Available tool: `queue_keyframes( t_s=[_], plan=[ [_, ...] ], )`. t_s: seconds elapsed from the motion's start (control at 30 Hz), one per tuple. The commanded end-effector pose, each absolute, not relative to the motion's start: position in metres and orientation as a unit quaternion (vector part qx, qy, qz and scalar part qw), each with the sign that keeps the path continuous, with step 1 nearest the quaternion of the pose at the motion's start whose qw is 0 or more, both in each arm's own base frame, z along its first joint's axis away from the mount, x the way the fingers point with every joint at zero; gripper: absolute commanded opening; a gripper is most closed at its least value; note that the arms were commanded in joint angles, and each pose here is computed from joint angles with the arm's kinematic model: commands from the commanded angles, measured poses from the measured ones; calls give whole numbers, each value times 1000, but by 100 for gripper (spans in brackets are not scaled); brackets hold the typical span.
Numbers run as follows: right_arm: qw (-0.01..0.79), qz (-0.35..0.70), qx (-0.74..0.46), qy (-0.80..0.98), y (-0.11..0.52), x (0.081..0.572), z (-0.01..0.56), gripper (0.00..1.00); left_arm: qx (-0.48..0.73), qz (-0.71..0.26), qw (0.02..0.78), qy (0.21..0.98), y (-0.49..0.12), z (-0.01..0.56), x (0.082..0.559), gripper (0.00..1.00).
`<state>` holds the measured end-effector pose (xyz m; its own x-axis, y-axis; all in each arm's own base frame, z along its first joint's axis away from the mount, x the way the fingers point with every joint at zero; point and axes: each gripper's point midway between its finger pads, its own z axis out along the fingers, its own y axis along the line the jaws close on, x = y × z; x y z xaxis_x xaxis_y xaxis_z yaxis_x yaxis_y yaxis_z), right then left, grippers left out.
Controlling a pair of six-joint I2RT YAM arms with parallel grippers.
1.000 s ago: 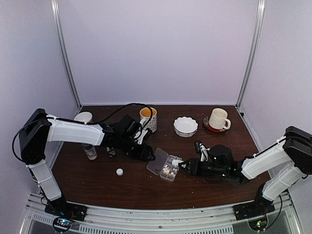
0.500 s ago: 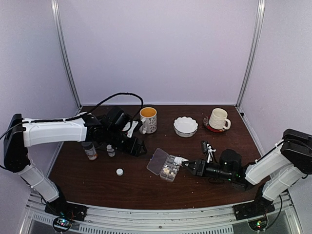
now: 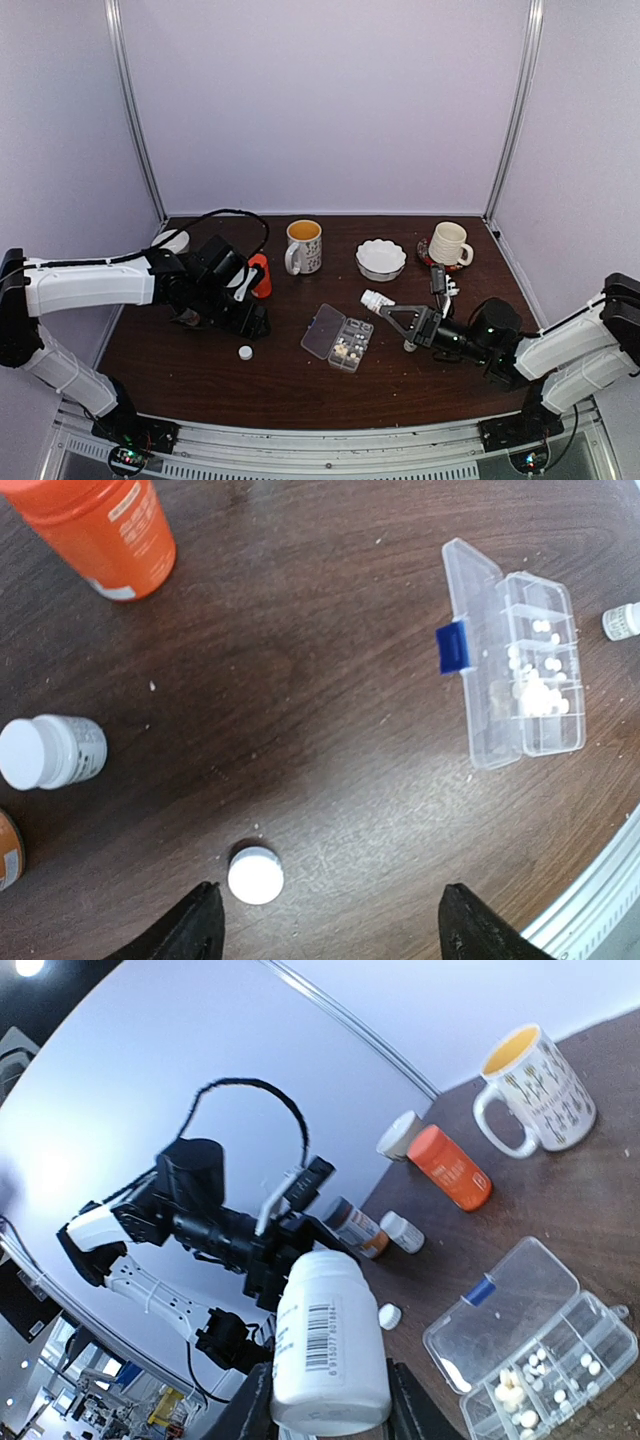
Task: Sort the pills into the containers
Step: Pick up the lid of the pill bottle from the center of the board.
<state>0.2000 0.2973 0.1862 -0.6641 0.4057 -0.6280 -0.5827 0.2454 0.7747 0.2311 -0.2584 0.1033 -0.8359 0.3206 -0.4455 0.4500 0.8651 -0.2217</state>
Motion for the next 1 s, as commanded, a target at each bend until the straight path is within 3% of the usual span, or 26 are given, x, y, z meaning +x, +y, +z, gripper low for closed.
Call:
queue_keyframes(
  t_s=[0.0, 0.53, 0.77, 0.9, 0.97],
  plan=[
    [451, 625, -98, 629, 294, 195, 235, 0, 202, -134, 210, 947, -243, 102, 231, 77],
    [588, 687, -208, 373, 257, 132, 429, 0, 201, -107, 199, 953, -226, 91, 223, 77],
    [593, 706, -224, 316, 249, 116, 449, 0, 198, -89, 195, 957, -217, 83, 221, 77],
    [629, 667, -178, 357, 243, 140, 437, 0, 202, -90, 184, 958, -220, 74, 220, 77],
    [621, 681, -214, 323, 245, 121, 447, 0, 207, -104, 174, 957, -227, 67, 217, 77]
  ],
)
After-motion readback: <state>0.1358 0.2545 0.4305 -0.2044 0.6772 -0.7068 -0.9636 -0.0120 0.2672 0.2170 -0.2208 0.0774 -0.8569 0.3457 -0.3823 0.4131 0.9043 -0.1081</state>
